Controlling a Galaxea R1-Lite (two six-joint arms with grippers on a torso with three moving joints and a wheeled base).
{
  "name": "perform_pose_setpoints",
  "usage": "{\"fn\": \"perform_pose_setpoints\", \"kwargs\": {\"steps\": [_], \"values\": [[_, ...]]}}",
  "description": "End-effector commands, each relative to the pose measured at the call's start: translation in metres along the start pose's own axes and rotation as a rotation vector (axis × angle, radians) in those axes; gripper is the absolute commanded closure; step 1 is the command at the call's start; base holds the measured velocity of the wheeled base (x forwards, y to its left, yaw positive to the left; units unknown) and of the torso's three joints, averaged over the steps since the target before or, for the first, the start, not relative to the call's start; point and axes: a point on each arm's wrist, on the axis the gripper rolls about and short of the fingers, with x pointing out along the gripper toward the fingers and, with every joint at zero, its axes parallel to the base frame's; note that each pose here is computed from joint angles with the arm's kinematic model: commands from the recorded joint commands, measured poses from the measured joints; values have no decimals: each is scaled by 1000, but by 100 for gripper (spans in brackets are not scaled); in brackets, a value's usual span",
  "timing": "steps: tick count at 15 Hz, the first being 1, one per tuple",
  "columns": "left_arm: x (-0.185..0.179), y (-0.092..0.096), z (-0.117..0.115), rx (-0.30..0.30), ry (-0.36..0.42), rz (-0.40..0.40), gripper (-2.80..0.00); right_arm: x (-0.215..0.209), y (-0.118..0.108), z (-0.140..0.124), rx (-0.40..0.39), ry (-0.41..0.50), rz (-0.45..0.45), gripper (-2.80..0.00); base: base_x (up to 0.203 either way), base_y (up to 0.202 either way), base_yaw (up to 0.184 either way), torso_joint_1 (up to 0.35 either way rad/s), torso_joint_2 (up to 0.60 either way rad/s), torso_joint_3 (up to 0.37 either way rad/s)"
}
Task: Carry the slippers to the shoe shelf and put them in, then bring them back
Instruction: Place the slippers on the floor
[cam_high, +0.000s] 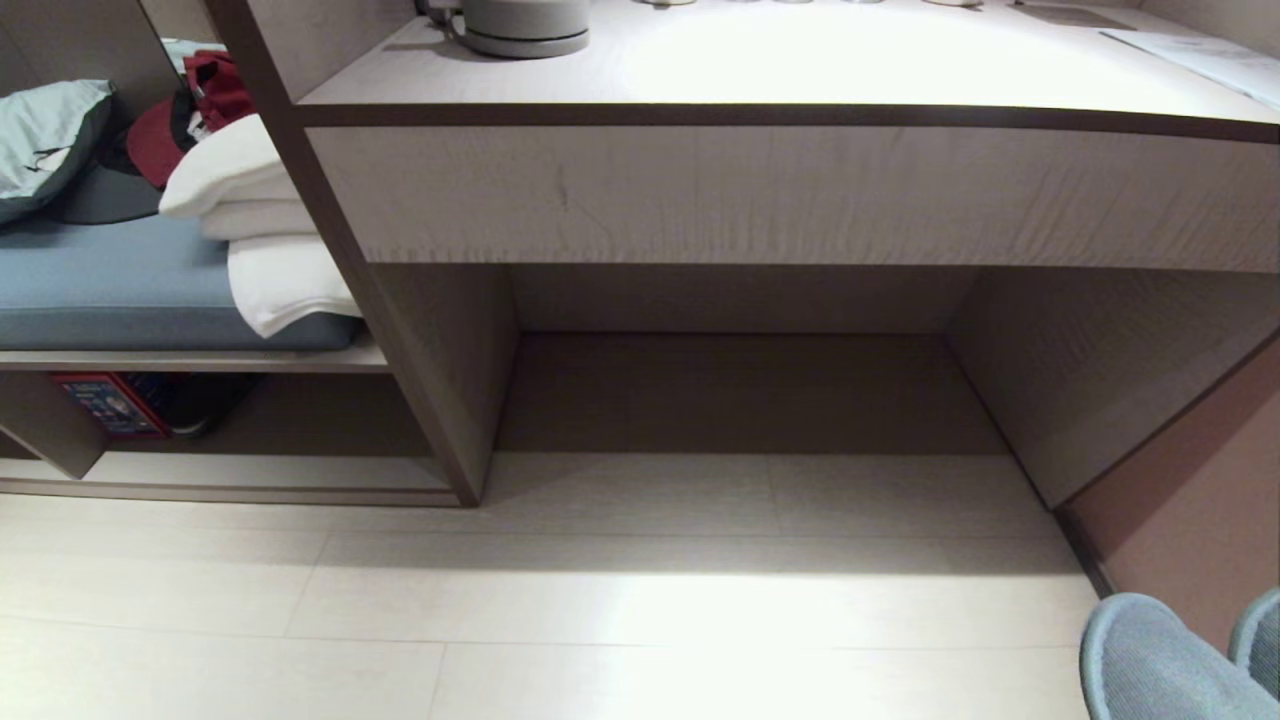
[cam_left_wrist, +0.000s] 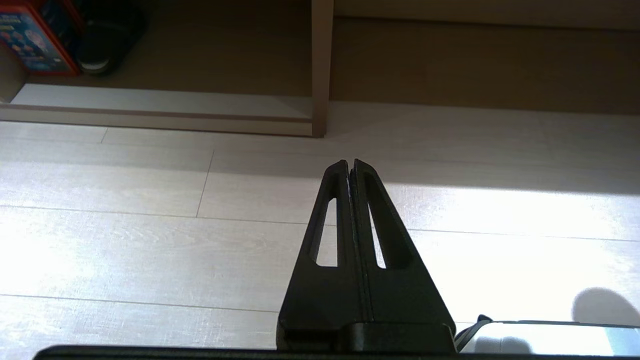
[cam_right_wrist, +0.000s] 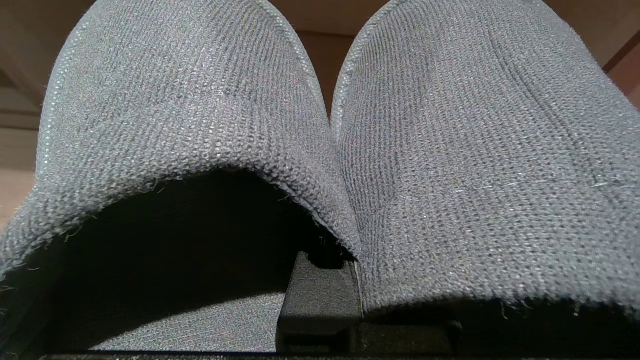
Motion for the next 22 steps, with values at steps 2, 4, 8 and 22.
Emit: {"fn": "perform_pose_setpoints", "kwargs": {"steps": [2,4,8,22], "values": [[0,0,0,-1,1,0,0,0,0,0,0,0,1,0,0,0,0,1,2,-198],[0,0,0,-1,1,0,0,0,0,0,0,0,1,0,0,0,0,5,3,-204],[0,0,0,1,2,1,0,0,0,0,0,0,1,0,0,0,0,2,2,-193],[0,0,0,0,2,1,0,0,0,0,0,0,1,0,0,0,0,2,3,-197]]}}
